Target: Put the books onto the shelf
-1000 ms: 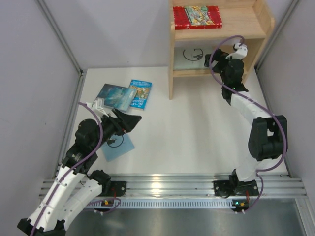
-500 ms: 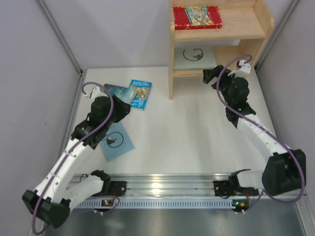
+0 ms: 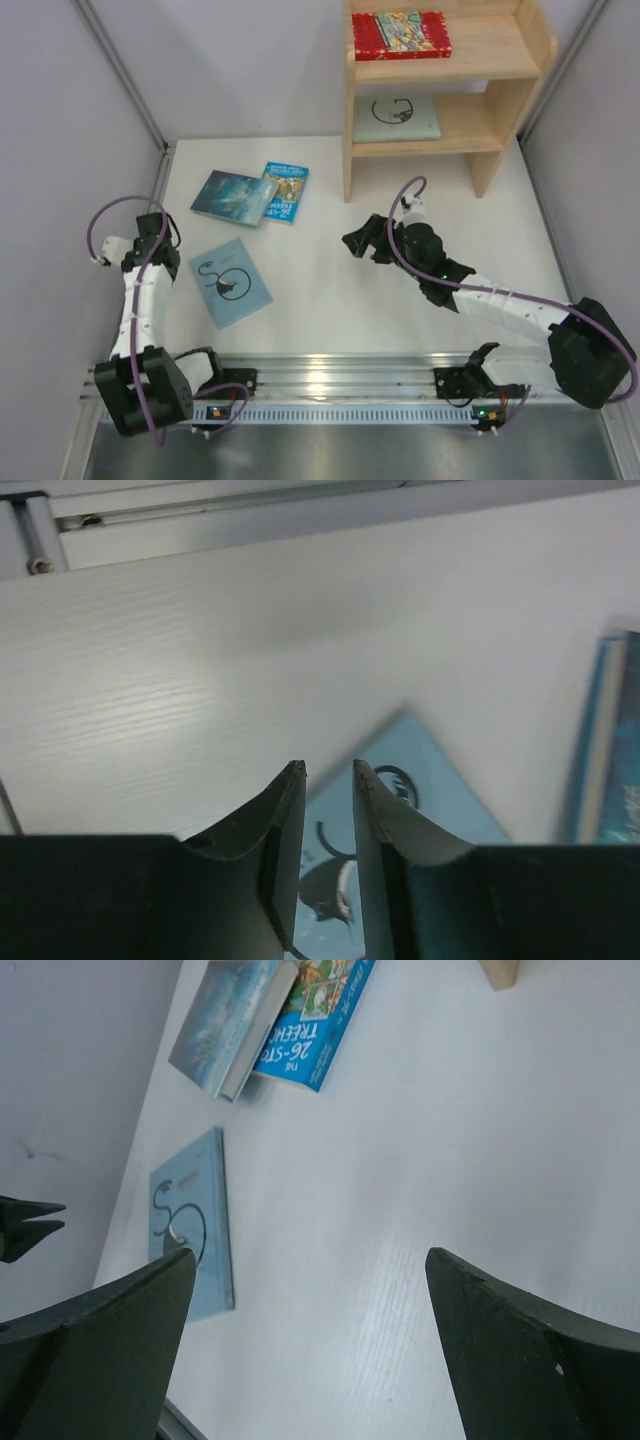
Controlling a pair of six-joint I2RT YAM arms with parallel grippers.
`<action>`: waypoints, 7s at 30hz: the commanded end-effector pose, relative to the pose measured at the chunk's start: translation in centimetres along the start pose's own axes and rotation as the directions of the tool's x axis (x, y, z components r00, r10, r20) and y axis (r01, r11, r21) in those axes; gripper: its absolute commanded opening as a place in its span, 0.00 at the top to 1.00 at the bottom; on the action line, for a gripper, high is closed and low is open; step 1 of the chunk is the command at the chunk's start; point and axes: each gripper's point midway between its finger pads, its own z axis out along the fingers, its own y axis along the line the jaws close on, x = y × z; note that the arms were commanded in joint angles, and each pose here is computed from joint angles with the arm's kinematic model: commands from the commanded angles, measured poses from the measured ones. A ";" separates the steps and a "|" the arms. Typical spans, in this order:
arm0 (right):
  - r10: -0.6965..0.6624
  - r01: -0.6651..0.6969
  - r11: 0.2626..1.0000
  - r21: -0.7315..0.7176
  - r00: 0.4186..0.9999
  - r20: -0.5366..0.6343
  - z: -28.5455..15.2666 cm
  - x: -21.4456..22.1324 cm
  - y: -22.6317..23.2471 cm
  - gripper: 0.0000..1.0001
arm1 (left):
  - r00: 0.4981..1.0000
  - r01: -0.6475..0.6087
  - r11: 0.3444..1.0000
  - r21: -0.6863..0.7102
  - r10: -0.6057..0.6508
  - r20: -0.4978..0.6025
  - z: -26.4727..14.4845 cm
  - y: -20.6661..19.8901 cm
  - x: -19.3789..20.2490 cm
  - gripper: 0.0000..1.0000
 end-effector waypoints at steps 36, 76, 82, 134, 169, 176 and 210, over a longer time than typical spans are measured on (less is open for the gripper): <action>0.001 -0.014 0.996 -0.088 0.990 -0.139 -1.5 4.0 -1.9 0.07 | 0.738 -0.330 0.896 0.296 0.441 -0.512 3.8 -0.1 16.8 1.00; -0.134 0.194 0.971 0.136 0.923 -0.360 -0.5 13.5 -5.0 0.51 | 0.484 -0.393 0.610 0.688 0.773 -0.410 -8.6 -0.1 27.4 1.00; -0.122 0.174 0.981 0.088 0.901 -0.417 -1.5 14.9 -4.4 0.44 | 0.540 -0.497 0.587 0.639 0.785 -0.302 -7.9 -1.0 24.3 1.00; 0.272 -0.342 0.815 -0.467 0.939 -0.212 -2.3 7.8 7.9 0.51 | 0.355 -0.166 0.660 0.732 0.733 -0.580 -11.4 3.3 32.2 1.00; 0.262 -0.249 0.964 -0.093 0.952 0.160 -6.3 -5.3 2.0 1.00 | 0.644 -0.301 0.465 0.833 0.743 -0.183 -19.8 -9.5 19.1 0.14; 0.296 -0.322 0.946 -0.041 0.802 0.519 -10.2 -17.9 1.2 1.00 | 0.716 -0.112 0.372 0.922 0.673 -0.184 -25.5 -11.7 16.3 0.02; 0.437 -0.497 0.826 -0.266 0.268 0.858 0.9 -35.6 -1.7 1.00 | 0.644 -0.055 0.296 0.954 0.740 -0.193 -27.3 -7.6 16.4 0.03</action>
